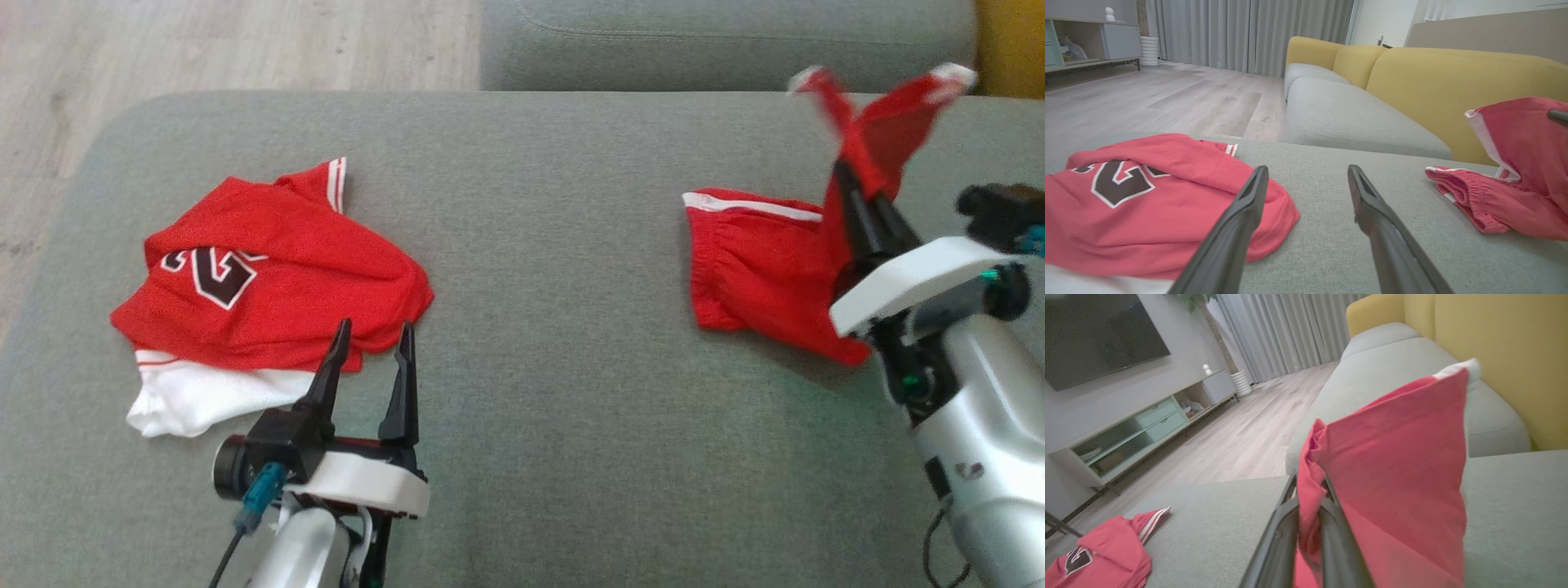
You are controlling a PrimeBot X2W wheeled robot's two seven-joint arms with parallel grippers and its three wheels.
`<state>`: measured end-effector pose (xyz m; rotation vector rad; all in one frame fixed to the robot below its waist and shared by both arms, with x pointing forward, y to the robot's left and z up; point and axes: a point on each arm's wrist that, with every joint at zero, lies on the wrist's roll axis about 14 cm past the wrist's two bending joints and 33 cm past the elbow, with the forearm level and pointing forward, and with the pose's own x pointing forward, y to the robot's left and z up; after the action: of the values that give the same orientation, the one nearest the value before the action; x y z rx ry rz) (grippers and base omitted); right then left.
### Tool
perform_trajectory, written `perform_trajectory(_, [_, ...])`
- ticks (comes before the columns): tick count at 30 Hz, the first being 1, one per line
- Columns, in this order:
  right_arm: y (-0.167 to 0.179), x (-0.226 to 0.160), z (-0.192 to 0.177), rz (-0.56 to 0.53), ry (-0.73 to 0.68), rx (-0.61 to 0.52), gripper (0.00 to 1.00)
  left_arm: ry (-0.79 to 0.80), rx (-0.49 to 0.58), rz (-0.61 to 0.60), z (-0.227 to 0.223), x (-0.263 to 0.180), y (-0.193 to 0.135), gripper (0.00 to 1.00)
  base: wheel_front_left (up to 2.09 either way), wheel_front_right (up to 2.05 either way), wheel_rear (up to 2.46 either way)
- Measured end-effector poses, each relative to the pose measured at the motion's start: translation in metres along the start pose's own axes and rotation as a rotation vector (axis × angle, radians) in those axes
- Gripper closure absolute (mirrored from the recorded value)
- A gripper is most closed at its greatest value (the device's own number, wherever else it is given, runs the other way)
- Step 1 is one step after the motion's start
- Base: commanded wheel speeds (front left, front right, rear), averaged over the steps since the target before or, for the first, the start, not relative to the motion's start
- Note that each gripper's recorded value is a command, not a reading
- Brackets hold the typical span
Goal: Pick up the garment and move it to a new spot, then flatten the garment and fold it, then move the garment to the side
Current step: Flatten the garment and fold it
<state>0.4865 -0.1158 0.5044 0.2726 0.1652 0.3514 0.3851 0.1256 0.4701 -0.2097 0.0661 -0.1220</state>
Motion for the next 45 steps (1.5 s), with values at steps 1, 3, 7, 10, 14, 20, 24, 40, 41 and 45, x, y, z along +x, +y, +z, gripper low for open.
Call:
perform_trajectory(1, [0.006, 0.002, -0.005, 0.019, 0.014, -0.007, 1.0, 0.001, 0.0, 0.006, 0.0, -0.002, 0.002, 0.0, 0.0, 0.0, 0.0])
perform_trajectory(3, [0.018, 0.004, -0.015, 0.054, 0.044, -0.019, 1.0, 0.002, 0.0, 0.018, -0.001, -0.004, 0.005, 0.0, 0.0, 0.0, 0.0])
perform_trajectory(7, [0.034, 0.005, -0.04, 0.097, 0.121, -0.042, 1.0, 0.004, 0.0, 0.037, -0.001, -0.008, 0.011, 0.0, 0.0, 0.0, 0.0])
perform_trajectory(10, [0.042, 0.003, -0.063, 0.128, 0.195, -0.078, 1.0, 0.006, 0.001, 0.048, -0.002, -0.01, 0.015, 0.0, 0.0, 0.0, 0.0])
perform_trajectory(14, [0.052, 0.0, -0.088, 0.173, 0.282, -0.151, 1.0, 0.008, 0.0, 0.056, -0.003, -0.011, 0.017, 0.0, 0.0, 0.0, 0.0])
perform_trajectory(20, [0.05, -0.016, -0.12, 0.202, 0.392, -0.261, 0.0, 0.009, 0.0, 0.045, -0.003, -0.009, 0.014, 0.0, 0.0, 0.0, 0.0])
perform_trajectory(24, [0.045, -0.019, -0.114, 0.189, 0.358, -0.264, 0.0, 0.008, -0.001, 0.026, -0.003, -0.006, 0.008, 0.0, 0.0, 0.0, 0.0])
perform_trajectory(40, [-0.08, -0.062, 0.061, -0.243, -0.245, -0.235, 0.0, -0.108, -0.025, -0.119, 0.034, 0.025, -0.04, 0.0, 0.0, 0.0, 0.0])
perform_trajectory(41, [-0.082, -0.071, 0.057, -0.269, -0.263, -0.221, 0.0, -0.108, -0.027, -0.127, 0.034, 0.026, -0.043, 0.0, 0.0, 0.0, 0.0])
perform_trajectory(45, [-0.073, -0.106, -0.003, -0.349, -0.202, -0.159, 0.0, -0.099, -0.047, -0.133, 0.031, 0.029, -0.047, 0.0, 0.0, 0.0, 0.0])
